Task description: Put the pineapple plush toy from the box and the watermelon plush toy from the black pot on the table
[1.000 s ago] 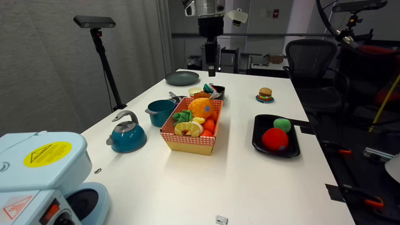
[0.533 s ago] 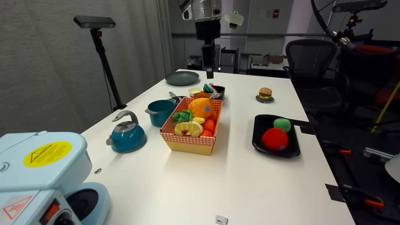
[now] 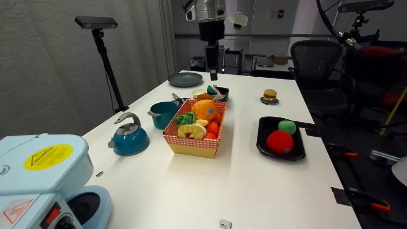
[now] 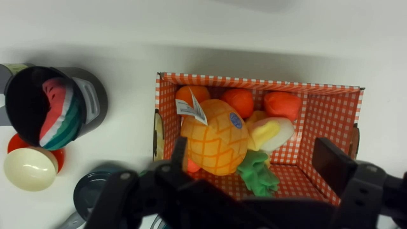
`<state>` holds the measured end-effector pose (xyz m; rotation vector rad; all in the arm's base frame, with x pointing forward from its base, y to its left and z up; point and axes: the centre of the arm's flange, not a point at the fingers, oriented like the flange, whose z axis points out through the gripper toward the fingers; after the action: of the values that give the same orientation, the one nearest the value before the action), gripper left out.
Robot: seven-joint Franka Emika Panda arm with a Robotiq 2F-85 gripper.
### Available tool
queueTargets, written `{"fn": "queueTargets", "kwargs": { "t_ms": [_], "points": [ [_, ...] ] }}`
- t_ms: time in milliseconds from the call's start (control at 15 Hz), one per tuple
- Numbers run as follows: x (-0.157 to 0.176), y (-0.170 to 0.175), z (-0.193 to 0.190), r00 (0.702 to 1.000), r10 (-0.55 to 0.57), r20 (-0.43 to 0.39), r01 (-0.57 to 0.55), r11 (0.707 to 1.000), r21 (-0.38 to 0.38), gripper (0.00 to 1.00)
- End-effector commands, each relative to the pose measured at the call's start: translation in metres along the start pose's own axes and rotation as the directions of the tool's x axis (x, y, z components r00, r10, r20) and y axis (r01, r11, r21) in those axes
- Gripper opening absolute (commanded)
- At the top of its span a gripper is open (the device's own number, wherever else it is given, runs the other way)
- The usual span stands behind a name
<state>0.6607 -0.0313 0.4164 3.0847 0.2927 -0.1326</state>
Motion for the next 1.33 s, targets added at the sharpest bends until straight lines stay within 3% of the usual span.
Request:
{"fn": "queueTargets", "kwargs": {
  "t_ms": [0,467,800,1000,1267],
  "points": [
    [-0.005,-0.01,0.019,1.0,0.026,0.017,-0.026,1.0,-0.01,1.0],
    [0.008,-0.039,0.086,0.997,0.008,0.073,-0.005,0.999,-0.041,1.0],
    [0.029,-0.027,0.131,0.996,0.039,0.085,-0.033,0.997,-0.063,1.0],
    [0.039,-0.014,0.142,0.994,0.056,0.095,-0.049,0.996,-0.074,1.0],
    [0.05,0.002,0.128,0.995,0.073,0.069,-0.066,0.993,-0.101,1.0]
  ]
}}
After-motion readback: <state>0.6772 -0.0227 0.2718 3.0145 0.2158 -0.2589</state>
